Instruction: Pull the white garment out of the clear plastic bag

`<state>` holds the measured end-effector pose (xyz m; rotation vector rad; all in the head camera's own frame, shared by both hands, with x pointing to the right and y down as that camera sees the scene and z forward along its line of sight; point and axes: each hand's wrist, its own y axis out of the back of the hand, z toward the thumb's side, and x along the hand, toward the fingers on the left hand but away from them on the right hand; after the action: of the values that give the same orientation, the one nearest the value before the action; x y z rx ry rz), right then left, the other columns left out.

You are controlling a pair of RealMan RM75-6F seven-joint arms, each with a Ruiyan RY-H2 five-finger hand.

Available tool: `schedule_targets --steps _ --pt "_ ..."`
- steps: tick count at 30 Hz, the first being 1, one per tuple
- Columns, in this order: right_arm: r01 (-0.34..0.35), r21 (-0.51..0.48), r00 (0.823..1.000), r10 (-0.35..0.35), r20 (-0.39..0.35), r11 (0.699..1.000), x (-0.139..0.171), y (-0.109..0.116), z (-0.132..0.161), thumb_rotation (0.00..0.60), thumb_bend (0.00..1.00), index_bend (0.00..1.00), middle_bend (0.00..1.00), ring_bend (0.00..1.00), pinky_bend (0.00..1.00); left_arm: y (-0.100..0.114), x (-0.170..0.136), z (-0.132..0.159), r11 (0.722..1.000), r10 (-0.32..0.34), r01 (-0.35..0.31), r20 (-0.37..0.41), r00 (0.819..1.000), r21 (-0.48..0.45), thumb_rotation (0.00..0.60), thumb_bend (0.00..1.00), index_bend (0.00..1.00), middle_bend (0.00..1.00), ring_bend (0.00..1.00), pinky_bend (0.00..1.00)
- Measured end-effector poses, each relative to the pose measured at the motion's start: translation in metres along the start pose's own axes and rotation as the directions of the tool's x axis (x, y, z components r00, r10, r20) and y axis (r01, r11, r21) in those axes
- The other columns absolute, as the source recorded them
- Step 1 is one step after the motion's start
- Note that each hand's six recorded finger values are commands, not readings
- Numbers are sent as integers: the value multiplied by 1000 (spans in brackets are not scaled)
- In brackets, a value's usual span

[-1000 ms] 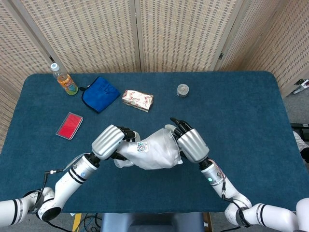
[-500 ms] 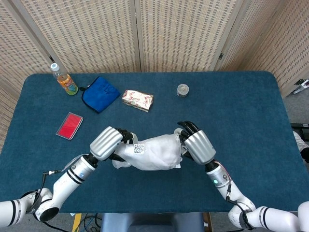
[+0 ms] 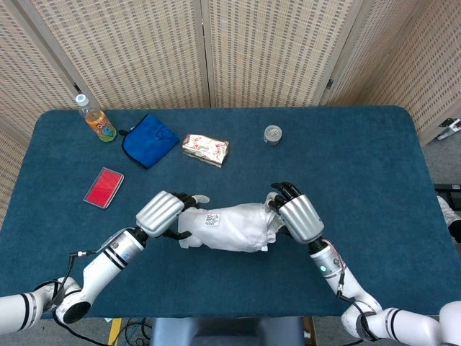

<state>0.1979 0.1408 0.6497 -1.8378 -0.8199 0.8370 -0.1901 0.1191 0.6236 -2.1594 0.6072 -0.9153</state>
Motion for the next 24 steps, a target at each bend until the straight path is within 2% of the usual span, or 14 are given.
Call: schedule_targets --steps 5,11,13,15,18,22,24 --pt "-19 -1 1000 19 9 1000 -2 -10 -1 600 572 852 448 214 252 -6 -2 -17 999 -5 8 -52 999 42 600 227 185 299 347 464" --pt "-29 8 999 29 16 1000 -4 -10 -2 600 572 852 448 214 252 -9 -24 -40 997 -27 35 -121 992 70 600 227 190 293 345 453" --pt "-32 7 999 32 17 999 -4 -10 -1 600 572 852 448 214 252 -10 -33 -46 995 -39 51 -135 990 89 600 227 231 293 345 447" --pt "-35 6 999 35 16 999 -5 -11 0 600 572 852 448 215 252 -11 -41 -49 992 -52 67 -141 989 105 600 227 342 293 346 440" --pt "-36 4 999 36 12 999 -6 -10 2 600 572 853 448 214 252 -12 -51 -47 988 -67 83 -127 990 129 600 227 474 294 348 437" --pt "-34 8 999 34 12 999 -9 -9 4 600 572 852 448 215 252 -20 -60 -36 982 -88 97 -61 994 164 600 227 496 342 369 436" --pt "-33 10 999 33 13 999 -10 -8 5 600 572 852 448 214 252 -23 -63 -29 979 -93 95 -19 995 178 600 227 502 414 418 436"
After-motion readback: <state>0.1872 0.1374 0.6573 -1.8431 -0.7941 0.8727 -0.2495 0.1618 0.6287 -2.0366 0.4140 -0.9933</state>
